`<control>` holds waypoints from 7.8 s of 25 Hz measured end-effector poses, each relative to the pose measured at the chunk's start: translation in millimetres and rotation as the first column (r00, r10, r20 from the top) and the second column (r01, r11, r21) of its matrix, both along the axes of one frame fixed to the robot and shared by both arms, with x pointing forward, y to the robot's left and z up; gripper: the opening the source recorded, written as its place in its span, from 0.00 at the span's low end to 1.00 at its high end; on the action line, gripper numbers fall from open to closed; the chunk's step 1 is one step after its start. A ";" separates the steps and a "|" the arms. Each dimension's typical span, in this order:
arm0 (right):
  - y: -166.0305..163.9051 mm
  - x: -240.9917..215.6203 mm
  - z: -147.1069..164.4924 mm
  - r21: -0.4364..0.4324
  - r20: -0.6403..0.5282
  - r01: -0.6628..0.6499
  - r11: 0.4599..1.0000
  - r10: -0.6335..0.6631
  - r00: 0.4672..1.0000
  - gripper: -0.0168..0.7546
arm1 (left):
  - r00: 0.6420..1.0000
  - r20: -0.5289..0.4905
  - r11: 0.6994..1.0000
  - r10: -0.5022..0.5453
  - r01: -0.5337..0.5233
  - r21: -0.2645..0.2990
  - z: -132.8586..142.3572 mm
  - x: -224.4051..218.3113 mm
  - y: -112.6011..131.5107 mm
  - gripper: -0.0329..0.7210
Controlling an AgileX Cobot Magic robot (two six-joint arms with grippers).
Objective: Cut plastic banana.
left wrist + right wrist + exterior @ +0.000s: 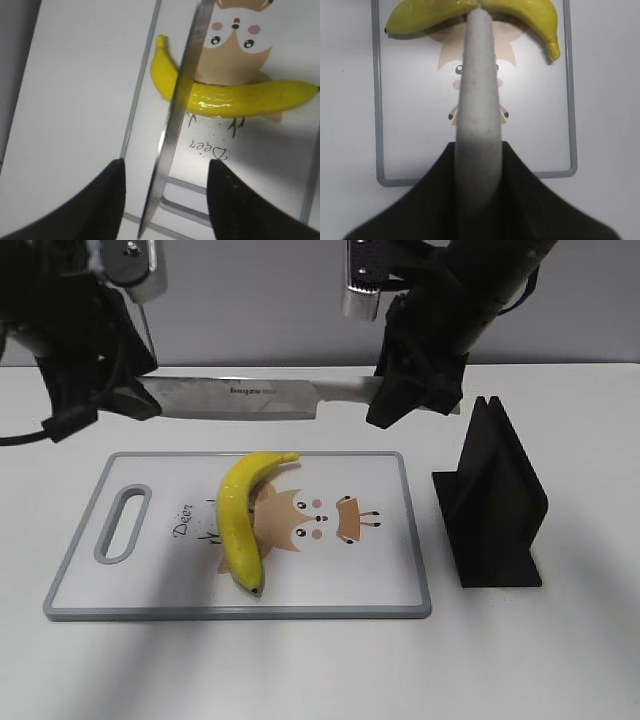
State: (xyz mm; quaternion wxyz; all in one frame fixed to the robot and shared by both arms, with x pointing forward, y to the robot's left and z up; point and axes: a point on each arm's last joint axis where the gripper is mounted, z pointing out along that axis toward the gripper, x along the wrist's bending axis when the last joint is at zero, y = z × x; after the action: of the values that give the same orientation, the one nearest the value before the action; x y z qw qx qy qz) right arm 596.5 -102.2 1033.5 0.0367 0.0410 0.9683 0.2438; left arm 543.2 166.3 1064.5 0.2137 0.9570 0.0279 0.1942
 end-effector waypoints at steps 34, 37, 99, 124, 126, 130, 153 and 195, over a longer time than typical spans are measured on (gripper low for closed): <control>10.9 22.5 -71.5 -0.050 -0.083 -0.040 0.998 0.036 0.996 0.25 | 0.980 -0.193 0.996 -0.042 0.055 0.064 -87.8 30.1 -21.7 0.05; 11.7 26.3 -100.0 -0.081 -0.133 -0.044 0.996 0.033 0.991 0.25 | 0.967 -0.255 0.996 -0.029 0.050 0.076 -114.6 35.3 -24.3 0.05; -30.1 -38.5 68.0 -0.077 -0.138 0.536 0.841 -0.541 0.829 0.25 | 0.722 -0.159 0.679 0.674 -0.689 -0.252 65.4 -27.5 62.8 0.77; -92.1 -118.5 13.4 -0.006 -0.203 0.983 0.186 -0.962 0.181 0.25 | 0.473 -0.132 0.423 0.871 -0.860 -0.286 37.8 -182.6 118.1 0.77; -92.3 -118.9 11.2 -0.006 -0.207 0.984 0.179 -0.963 0.174 0.25 | 0.474 -0.129 0.421 0.871 -0.855 -0.303 27.8 -199.5 121.8 0.77; -90.7 -115.2 5.5 -0.020 -0.206 0.985 0.171 -0.965 0.163 0.25 | 0.469 -0.130 0.413 0.874 -0.855 -0.313 11.2 -228.7 128.5 0.77; -87.1 -100.3 -23.1 -0.095 -0.178 0.989 0.113 -0.979 0.094 0.25 | 0.530 -0.161 0.368 0.833 -0.747 -0.554 -13.5 -317.1 139.0 0.77; -89.5 -110.2 -2.6 -0.051 -0.147 0.971 0.235 -0.963 0.225 0.82 | 0.543 -0.156 0.362 0.825 -0.720 -0.592 -16.2 -310.4 136.4 0.72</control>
State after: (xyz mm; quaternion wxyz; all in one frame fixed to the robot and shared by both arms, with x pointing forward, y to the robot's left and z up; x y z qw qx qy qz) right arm 486.3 -191.7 1030.9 0.1067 0.6494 0.7287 0.1897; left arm 232.8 302.8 1048.3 0.3852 0.6895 0.5159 0.3318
